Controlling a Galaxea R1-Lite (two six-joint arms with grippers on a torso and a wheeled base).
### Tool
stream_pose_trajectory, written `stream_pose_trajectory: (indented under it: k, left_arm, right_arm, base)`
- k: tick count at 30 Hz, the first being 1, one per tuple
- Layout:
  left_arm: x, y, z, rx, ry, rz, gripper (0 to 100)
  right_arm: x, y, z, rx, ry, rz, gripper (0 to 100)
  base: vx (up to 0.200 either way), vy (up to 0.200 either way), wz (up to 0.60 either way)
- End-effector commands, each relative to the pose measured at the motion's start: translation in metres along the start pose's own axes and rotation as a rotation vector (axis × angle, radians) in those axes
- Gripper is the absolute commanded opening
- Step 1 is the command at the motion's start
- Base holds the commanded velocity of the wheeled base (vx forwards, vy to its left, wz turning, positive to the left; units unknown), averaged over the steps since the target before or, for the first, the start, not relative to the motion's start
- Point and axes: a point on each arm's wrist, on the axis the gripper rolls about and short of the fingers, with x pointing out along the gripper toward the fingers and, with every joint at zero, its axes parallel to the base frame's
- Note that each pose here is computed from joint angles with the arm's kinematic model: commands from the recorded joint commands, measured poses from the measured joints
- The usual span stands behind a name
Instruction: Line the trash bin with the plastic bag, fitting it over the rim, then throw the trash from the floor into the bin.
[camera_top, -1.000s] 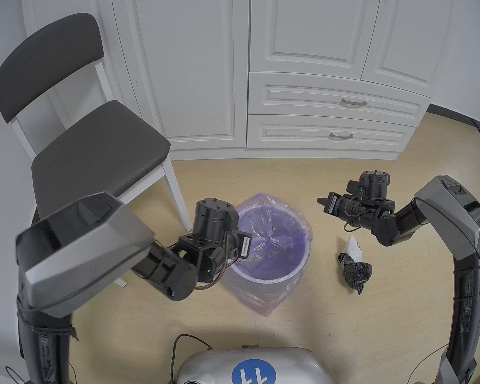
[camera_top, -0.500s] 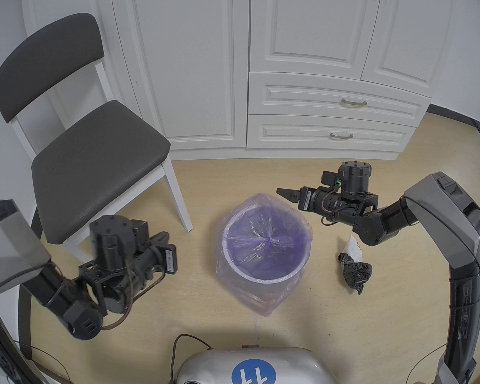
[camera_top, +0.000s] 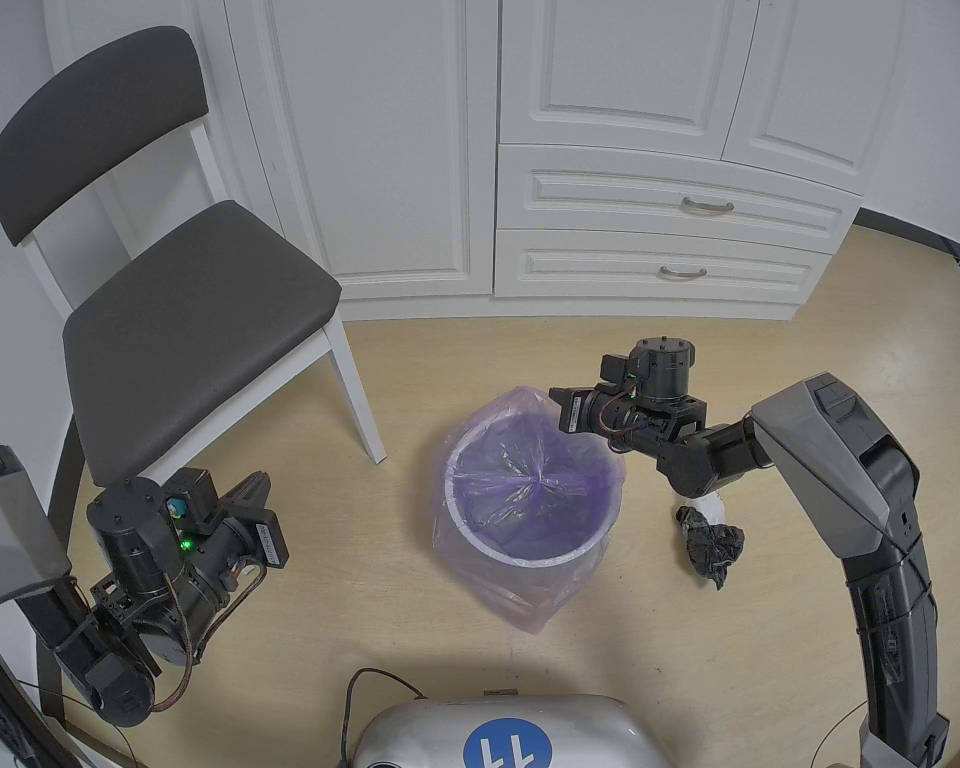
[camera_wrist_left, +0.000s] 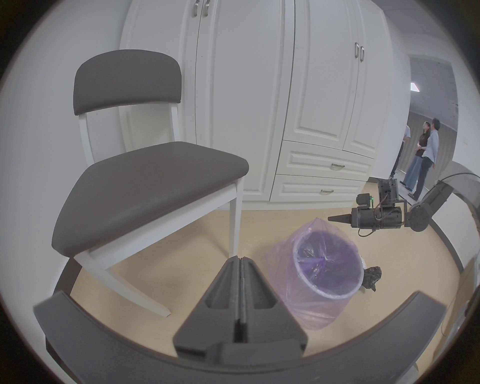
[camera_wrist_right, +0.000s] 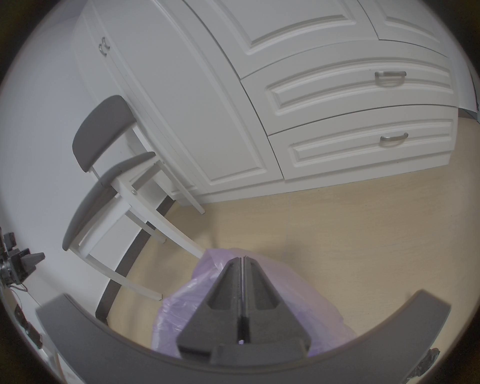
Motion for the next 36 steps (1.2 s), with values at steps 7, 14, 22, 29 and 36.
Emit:
stream_pose_trajectory:
  k: [7, 14, 22, 29, 36]
  left_arm:
    - [-0.005, 0.004, -0.009, 0.007, 0.047, 0.014, 0]
    - [-0.005, 0.006, -0.008, 0.008, 0.040, 0.021, 0]
    - [-0.005, 0.008, -0.007, 0.006, 0.036, 0.028, 0]
    - [-0.005, 0.009, -0.007, 0.006, 0.038, 0.031, 0]
    - [-0.004, 0.011, -0.007, 0.003, 0.037, 0.040, 0]
  right_arm:
    - [-0.005, 0.000, 0.003, 0.006, -0.016, 0.003, 0]
    - [-0.003, -0.006, -0.005, -0.003, -0.023, -0.002, 100]
    - [0.011, -0.015, -0.023, -0.003, -0.012, -0.012, 100]
    - [0.025, -0.032, -0.025, 0.003, -0.027, -0.076, 100]
    - [0.038, -0.054, -0.040, 0.032, 0.022, -0.166, 100]
  base:
    - [0.000, 0.000, 0.00]
    - [0.000, 0.000, 0.00]
    - [0.000, 0.000, 0.00]
    - [0.000, 0.000, 0.00]
    - [0.000, 0.000, 0.00]
